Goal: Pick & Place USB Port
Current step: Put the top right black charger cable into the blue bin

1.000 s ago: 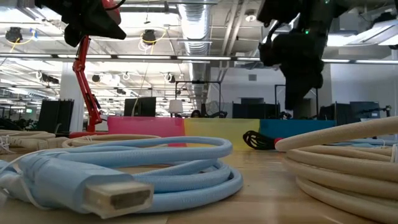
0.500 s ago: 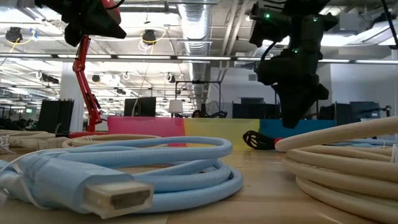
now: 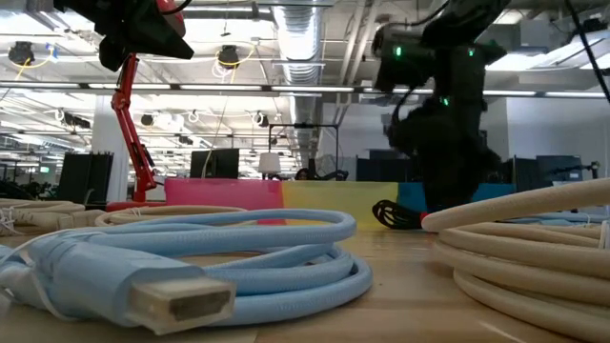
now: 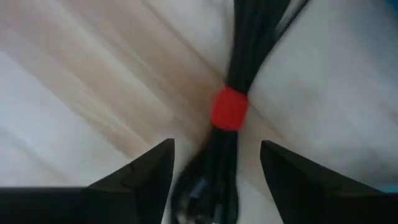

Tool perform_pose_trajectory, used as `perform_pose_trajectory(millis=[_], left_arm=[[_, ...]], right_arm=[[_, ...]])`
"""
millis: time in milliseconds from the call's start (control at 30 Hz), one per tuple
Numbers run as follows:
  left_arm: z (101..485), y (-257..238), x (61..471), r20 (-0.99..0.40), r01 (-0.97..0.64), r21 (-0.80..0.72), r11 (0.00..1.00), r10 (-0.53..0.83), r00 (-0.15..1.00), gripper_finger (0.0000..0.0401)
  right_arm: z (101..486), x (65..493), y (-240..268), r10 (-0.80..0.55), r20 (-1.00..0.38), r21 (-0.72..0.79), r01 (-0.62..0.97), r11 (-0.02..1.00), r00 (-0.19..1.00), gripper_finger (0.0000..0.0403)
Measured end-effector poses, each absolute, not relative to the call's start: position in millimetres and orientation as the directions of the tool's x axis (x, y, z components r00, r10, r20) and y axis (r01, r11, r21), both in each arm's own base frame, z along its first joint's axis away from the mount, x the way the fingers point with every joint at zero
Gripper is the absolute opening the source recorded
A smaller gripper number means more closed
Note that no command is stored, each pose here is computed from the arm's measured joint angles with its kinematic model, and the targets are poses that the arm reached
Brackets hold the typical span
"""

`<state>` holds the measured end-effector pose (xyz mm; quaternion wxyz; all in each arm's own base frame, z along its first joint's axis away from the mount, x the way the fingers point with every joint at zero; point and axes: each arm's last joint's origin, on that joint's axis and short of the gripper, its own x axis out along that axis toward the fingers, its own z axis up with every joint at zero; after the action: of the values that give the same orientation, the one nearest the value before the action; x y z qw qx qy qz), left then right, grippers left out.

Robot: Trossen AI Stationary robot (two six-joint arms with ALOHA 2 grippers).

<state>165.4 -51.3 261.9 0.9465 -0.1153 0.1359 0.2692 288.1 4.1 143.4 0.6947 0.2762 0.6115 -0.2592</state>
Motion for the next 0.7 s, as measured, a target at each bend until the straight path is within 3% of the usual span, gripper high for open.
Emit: perform_pose_trajectory(millis=[233, 500, 700], left_arm=[[261.9, -51.3, 165.4, -0.319, -0.540, -0.146, 0.829, 0.478, 0.819, 0.0004], [261.9, -51.3, 165.5, -0.320, -0.541, -0.145, 0.829, 0.478, 0.818, 0.0004], [261.9, -51.3, 165.5, -0.320, -0.541, -0.145, 0.829, 0.478, 0.818, 0.0004]], right_arm=[[124.4, 292.2, 14.7, -0.045, -0.998, 0.002, 0.663, 0.748, 0.054, 0.0183], [139.2, 290.1, 20.2, -0.086, -0.986, 0.017, 0.612, 0.791, 0.140, 0.0024], [169.3, 285.5, 21.1, -0.021, -0.967, 0.128, 0.556, 0.821, 0.255, 0.0024]])
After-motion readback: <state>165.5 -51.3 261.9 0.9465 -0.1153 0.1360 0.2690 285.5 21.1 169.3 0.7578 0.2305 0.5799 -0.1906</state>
